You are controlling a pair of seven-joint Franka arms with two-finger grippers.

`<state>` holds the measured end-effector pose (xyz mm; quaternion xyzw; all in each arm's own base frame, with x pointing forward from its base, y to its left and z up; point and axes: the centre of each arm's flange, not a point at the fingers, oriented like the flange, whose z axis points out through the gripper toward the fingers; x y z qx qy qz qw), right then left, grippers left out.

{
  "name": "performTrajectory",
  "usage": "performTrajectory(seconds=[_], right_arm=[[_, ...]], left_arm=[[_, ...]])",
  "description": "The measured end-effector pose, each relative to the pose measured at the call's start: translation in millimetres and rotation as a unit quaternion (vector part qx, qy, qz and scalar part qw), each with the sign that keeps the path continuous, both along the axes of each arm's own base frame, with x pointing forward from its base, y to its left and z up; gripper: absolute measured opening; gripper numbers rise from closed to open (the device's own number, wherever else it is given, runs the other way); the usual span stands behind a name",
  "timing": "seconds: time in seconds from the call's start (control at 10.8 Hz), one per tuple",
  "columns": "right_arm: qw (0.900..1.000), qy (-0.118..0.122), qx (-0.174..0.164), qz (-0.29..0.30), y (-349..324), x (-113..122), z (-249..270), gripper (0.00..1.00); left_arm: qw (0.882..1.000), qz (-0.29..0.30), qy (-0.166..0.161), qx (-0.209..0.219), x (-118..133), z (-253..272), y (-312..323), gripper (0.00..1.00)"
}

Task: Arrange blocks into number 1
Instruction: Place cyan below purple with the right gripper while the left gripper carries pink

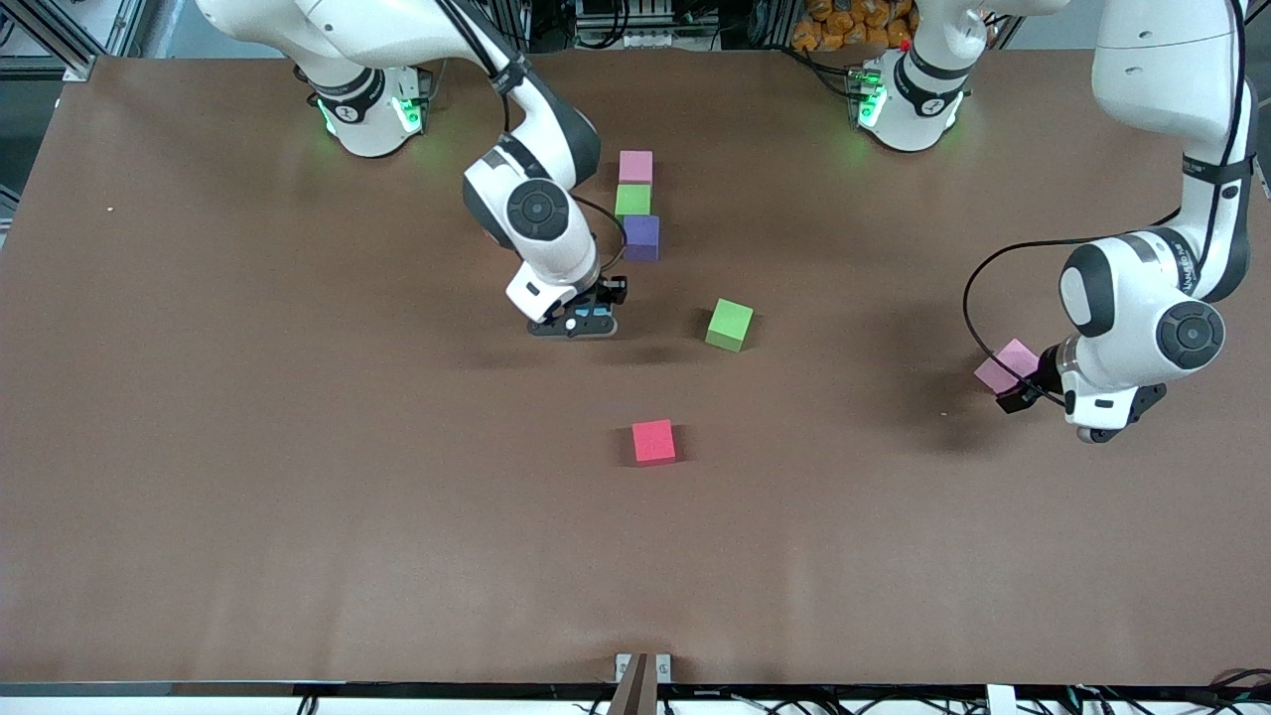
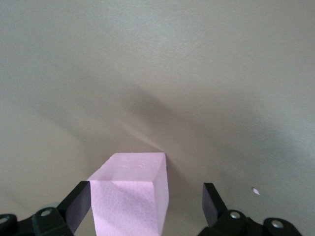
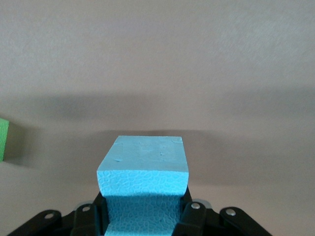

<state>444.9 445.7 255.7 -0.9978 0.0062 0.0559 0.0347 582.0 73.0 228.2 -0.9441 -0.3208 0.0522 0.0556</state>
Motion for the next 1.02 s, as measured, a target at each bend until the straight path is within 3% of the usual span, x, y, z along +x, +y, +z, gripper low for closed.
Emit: performTrajectory(seconds=[0.37, 0.84, 1.02], right_arm=[[1.0, 0.001, 0.001, -0.024, 49, -42, -23, 0.56], [0.999, 0.011, -0.009, -0.031, 72, -66, -35, 0.56], [0.999, 0.019, -0.021, -0.03, 77, -78, -37, 0.56]], left_arm=[[1.0, 0.007, -0.003, 0.003, -17, -18, 8, 1.0], [1.0, 0.013, 0.001, -0.001, -21, -22, 8, 1.0], [1.0, 0.014, 0.002, -0.001, -22, -23, 8, 0.93]])
